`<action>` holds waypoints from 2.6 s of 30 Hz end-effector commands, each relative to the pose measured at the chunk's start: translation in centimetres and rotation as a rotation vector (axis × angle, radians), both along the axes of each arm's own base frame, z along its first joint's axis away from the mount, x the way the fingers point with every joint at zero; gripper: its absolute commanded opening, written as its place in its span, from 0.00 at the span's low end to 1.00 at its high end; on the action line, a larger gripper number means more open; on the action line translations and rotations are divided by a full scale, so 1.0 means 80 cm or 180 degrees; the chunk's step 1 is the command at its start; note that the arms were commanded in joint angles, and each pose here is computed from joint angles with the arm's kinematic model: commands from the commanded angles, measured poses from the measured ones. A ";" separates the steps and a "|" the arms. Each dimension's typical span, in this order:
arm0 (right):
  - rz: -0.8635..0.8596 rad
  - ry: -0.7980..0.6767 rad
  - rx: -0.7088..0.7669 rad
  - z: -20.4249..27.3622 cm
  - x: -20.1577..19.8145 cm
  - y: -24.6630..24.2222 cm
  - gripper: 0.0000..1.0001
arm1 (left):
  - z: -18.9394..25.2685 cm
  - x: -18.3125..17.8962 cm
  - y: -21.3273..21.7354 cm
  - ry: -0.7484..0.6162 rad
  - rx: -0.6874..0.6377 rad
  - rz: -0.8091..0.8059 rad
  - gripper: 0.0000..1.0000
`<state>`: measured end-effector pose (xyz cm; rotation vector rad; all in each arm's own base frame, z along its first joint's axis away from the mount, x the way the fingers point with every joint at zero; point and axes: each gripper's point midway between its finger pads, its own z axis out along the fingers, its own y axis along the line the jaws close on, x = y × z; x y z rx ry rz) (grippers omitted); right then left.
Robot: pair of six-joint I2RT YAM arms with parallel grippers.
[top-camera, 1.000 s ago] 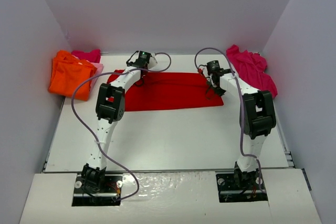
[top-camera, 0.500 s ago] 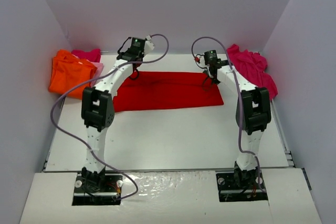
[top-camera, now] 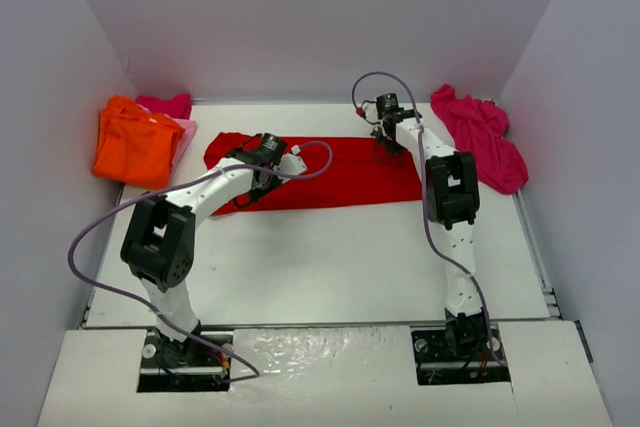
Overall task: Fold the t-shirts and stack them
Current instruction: Fold the other side of the tshirt into a rectangle, then rotate the tshirt 90 degrees
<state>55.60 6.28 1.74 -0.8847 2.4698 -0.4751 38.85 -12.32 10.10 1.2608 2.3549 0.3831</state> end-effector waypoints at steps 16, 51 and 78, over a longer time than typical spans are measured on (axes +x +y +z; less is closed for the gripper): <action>0.0168 0.0454 -0.0051 -0.014 -0.041 -0.012 0.00 | -0.071 -0.022 -0.003 0.0991 -0.0050 -0.0207 0.00; 0.1980 0.1855 -0.0018 -0.011 -0.346 0.218 0.00 | -0.091 0.181 0.048 0.0547 -0.0044 0.0828 0.00; 0.2726 0.1158 0.0606 0.188 -0.457 0.274 0.00 | 0.069 0.212 0.059 -0.0487 -0.0518 0.0926 0.11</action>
